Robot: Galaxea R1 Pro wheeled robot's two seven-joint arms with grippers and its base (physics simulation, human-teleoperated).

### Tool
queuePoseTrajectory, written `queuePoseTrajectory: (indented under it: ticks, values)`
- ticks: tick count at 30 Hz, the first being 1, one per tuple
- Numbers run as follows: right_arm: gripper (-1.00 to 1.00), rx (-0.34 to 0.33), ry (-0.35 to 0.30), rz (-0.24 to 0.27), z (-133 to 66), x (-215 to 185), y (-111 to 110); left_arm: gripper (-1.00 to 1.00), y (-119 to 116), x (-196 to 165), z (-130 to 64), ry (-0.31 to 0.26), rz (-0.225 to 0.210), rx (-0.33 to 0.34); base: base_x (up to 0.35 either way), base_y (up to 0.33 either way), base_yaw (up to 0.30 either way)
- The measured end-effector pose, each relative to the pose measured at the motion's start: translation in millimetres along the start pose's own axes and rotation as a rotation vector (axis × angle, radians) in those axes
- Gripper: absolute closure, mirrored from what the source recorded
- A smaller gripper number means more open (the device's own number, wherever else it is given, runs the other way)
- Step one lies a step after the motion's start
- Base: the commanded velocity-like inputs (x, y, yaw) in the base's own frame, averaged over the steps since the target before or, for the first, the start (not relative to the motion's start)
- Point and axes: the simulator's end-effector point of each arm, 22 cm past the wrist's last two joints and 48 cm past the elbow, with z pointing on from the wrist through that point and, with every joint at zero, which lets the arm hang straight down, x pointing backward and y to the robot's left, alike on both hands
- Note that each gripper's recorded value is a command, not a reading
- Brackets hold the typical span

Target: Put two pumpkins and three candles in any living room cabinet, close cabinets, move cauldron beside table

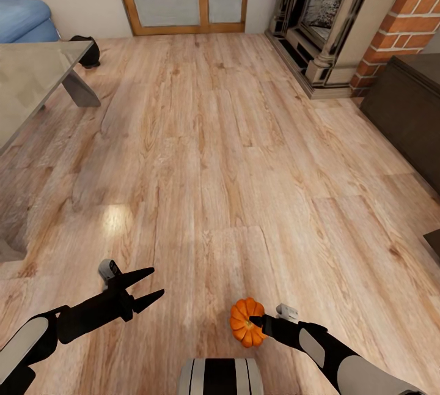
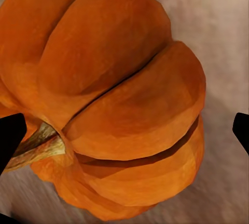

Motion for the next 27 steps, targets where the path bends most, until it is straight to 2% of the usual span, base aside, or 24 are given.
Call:
queuePoseTrajectory:
  ticks: [2, 4, 14, 17, 27]
  values:
    - [-1.0, 0.001, 0.003, 0.002, 1.1, 2, -1, -1.0, 2, -1, 0.1, -0.001, -0.003, -0.002, 0.002, 0.002, 0.0]
    - [-1.0, -0.008, 0.0, 0.027, 3.0, 1, -1, -1.0, 5, -1, 0.3, 0.0, -0.01, -0.006, 0.0, 0.0, 0.0]
    - [-1.0, -0.007, 0.0, 0.028, 2.8, 1, -1, -1.0, 5, -1, 0.1, -0.001, -0.011, -0.005, 0.0, 0.0, 0.0]
    - [-1.0, -0.04, 0.006, 0.035, 5.6, 4, 3, -1.0, 11, -2, 0.5, -0.002, -0.021, -0.01, 0.0, 0.0, 0.0]
    - [-1.0, -0.041, 0.006, 0.036, 5.9, 4, 4, -1.0, 11, -2, 0.3, -0.002, -0.022, -0.01, 0.0, 0.001, 0.0]
